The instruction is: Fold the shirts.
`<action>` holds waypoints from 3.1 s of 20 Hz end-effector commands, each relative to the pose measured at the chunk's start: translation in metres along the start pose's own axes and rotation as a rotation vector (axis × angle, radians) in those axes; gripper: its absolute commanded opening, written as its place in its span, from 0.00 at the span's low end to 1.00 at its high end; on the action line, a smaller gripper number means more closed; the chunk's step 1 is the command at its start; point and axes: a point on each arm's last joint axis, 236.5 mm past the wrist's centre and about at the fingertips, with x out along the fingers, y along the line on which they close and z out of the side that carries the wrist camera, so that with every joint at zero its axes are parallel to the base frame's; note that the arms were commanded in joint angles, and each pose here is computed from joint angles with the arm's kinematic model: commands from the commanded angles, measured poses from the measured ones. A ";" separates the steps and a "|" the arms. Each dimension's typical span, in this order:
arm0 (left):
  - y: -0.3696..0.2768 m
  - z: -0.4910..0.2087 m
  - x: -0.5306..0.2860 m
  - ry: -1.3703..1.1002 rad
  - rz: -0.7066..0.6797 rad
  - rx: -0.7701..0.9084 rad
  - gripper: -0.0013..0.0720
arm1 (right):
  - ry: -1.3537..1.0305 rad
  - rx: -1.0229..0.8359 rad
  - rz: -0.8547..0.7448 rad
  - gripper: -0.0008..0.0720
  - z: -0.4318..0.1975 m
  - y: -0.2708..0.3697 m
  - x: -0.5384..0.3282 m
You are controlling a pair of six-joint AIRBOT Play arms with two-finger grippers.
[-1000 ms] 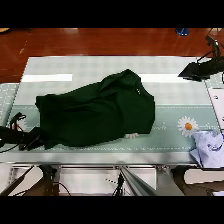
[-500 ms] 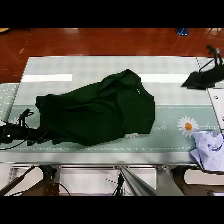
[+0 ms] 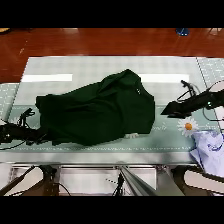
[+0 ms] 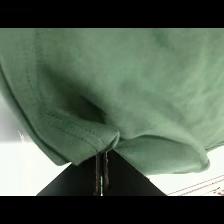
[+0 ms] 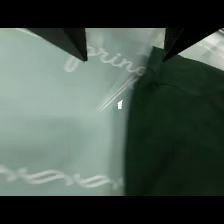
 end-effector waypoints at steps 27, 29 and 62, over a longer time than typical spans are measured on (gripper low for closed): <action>-0.326 0.041 -0.413 -1.167 -0.319 0.774 0.06 | -1.090 -0.545 0.022 0.04 0.035 0.286 -0.329; -0.365 -0.014 -0.464 -1.349 -0.247 0.900 0.06 | -1.263 -0.584 -0.029 0.04 0.007 0.301 -0.392; -0.170 0.179 -0.216 -0.761 -0.090 0.243 0.06 | -0.567 -0.344 -0.416 0.04 0.240 0.138 -0.148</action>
